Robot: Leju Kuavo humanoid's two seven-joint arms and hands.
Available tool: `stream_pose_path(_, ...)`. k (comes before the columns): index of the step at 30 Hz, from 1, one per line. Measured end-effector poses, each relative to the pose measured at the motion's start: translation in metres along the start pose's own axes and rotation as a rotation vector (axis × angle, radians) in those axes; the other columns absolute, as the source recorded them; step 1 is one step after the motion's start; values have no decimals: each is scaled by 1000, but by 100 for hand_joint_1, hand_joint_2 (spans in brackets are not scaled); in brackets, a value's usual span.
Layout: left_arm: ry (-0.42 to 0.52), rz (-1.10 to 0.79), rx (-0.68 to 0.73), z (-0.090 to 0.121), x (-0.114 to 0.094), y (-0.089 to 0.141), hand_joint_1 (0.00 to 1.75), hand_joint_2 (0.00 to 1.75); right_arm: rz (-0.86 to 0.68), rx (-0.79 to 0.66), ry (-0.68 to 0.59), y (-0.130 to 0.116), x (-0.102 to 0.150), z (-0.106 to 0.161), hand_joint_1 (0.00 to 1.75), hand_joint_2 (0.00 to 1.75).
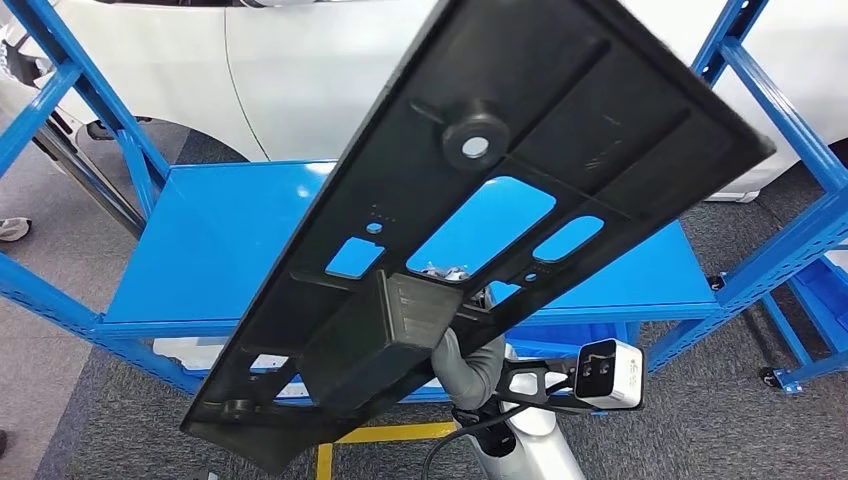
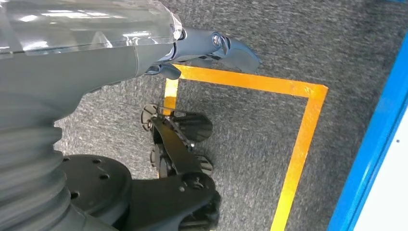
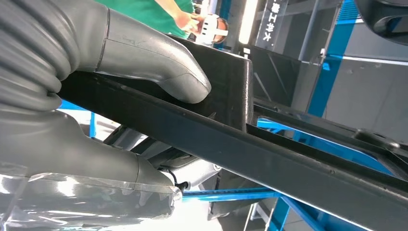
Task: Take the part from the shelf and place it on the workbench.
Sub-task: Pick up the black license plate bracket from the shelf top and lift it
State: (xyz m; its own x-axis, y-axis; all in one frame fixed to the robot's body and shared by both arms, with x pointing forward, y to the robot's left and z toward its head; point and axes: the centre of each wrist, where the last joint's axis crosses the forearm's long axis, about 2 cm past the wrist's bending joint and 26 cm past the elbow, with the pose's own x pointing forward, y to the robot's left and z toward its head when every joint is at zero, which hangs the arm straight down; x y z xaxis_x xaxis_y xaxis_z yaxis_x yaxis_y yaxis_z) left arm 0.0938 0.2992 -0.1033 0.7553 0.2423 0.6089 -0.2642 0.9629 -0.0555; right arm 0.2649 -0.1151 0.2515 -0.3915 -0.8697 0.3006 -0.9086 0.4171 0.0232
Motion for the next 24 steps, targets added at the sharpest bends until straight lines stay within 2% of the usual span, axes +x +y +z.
stream_pose_path(24,32,-43,0,3,-6,5,0,175,46,11,4,9,9,4,175,175)
